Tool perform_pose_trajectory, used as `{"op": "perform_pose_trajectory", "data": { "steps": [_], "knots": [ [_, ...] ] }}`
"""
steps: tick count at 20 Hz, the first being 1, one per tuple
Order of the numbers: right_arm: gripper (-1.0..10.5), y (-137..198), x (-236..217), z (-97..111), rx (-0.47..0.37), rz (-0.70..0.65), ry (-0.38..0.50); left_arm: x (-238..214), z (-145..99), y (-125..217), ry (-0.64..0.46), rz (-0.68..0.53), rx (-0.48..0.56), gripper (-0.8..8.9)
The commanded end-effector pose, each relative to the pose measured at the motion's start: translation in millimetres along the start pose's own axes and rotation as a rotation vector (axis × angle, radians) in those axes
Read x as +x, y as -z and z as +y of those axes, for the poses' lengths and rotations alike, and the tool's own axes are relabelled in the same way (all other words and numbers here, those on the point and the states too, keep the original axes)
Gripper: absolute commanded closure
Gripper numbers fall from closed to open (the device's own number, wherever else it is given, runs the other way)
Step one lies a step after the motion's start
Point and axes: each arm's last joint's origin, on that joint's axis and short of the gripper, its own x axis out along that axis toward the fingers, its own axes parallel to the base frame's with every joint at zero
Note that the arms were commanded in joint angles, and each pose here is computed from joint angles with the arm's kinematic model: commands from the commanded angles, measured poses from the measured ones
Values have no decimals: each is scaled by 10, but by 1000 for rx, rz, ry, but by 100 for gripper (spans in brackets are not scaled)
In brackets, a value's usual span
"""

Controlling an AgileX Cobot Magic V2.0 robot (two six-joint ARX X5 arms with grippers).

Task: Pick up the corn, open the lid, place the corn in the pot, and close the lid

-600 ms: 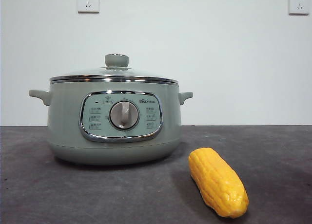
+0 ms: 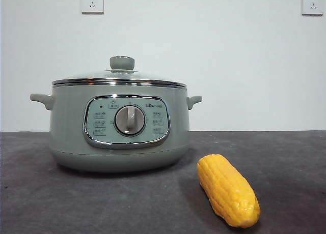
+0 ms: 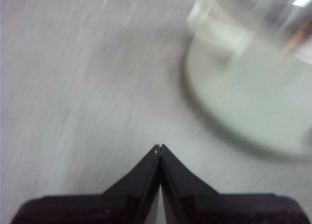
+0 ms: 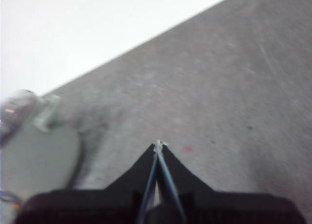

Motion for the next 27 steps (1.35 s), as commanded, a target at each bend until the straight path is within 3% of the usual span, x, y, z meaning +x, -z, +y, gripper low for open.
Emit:
{"op": "perform_pose_trajectory", "data": {
  "steps": [1,3,7,14,18,23,27],
  "knots": [
    [956,-202,-112,126,27,22,-25,-88,-68,-241,78,-36,-56,817],
    [956,-390,-229,246,32,79,-32,-176,-145,-470,192,-55,-108,817],
    [949,-700,-420,449,55,160,-71,-252,-253,-764,386,-40,-111,818],
    [948,-923,-474,612,69,280,-186,-235,-344,-984,598,72,-123,817],
    [931,-1011,-338,661,41,441,-237,-170,-377,-1059,701,158,-141,818],
    [739,-1067,-84,664,14,647,-225,-100,-381,-1068,729,253,-167,819],
    [496,-1063,161,693,10,816,-217,-89,-375,-1038,720,296,-147,819]
  ]
}}
